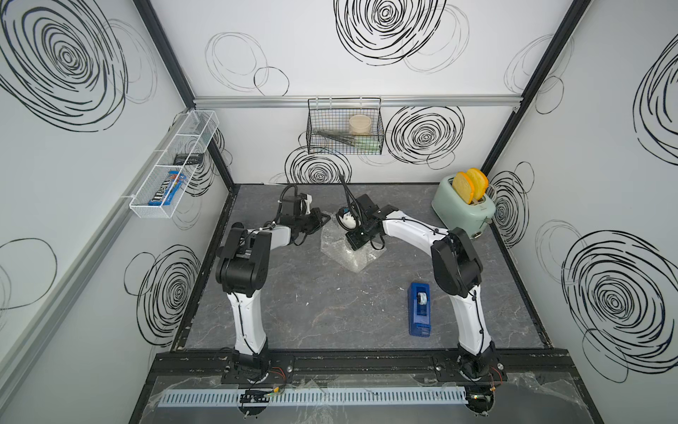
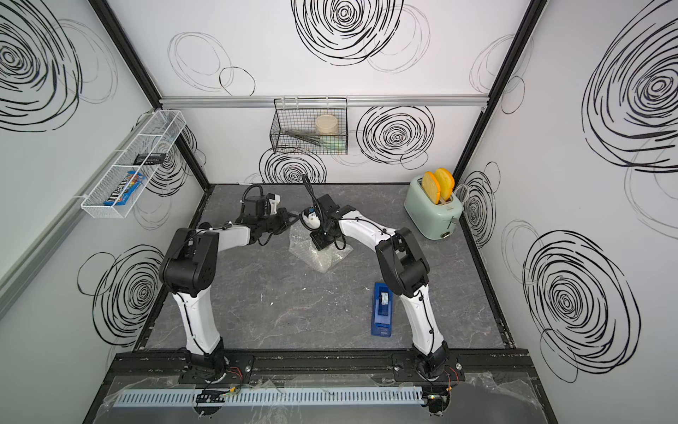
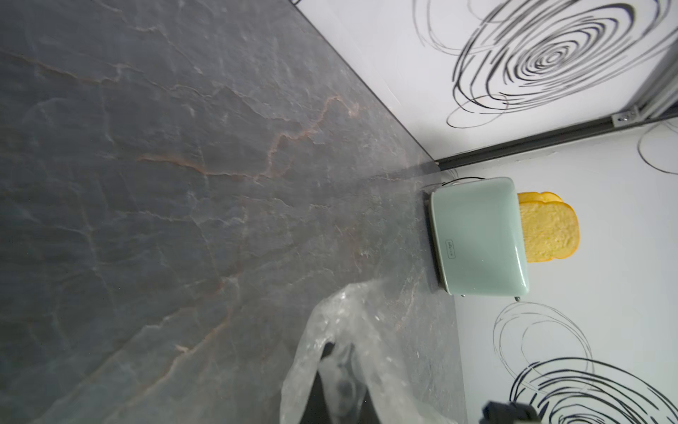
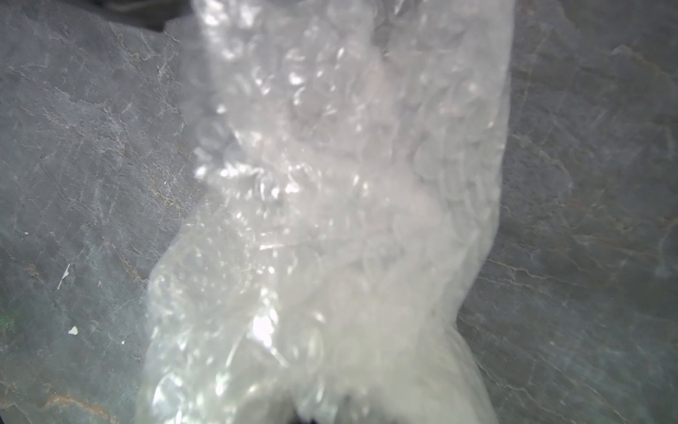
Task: Wrap mugs in bubble wrap
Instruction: Wrap the mug in bubble wrap.
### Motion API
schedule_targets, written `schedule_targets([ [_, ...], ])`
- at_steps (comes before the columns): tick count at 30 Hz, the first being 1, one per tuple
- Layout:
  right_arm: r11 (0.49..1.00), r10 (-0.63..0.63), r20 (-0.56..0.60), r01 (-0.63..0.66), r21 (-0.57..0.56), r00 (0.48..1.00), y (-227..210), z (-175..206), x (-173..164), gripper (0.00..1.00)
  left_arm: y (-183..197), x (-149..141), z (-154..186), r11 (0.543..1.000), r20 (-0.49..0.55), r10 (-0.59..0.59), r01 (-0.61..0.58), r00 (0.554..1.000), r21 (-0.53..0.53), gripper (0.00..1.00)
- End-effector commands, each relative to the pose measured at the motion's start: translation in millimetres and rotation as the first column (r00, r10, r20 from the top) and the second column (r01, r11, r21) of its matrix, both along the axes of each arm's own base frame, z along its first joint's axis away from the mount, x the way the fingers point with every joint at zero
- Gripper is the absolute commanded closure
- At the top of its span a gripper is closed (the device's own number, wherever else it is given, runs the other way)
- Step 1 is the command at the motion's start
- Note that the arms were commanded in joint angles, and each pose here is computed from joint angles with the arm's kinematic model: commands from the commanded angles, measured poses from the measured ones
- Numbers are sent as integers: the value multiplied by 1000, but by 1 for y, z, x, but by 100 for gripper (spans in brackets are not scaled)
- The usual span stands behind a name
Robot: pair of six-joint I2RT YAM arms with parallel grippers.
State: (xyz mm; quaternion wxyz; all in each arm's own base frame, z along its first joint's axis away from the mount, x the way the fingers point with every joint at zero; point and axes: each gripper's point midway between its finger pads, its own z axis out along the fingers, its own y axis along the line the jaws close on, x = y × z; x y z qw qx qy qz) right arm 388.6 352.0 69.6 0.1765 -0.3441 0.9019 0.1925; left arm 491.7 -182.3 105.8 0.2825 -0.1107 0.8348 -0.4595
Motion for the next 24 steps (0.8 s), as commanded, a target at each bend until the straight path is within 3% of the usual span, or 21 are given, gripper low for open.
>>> schedule_targets([
  [1,1000,-6,-88,5,-19,996,-7,-20,-19,100,-17,-9,48,999,145,-32,38,989,-35,100],
  [9,999,-36,-85,38,27,996,-10,-13,-16,100,-51,-46,57,994,167,-111,109,980,23,100],
  [24,990,-74,-88,84,115,993,-10,-4,-14,100,-86,-104,28,982,98,-186,180,978,60,100],
])
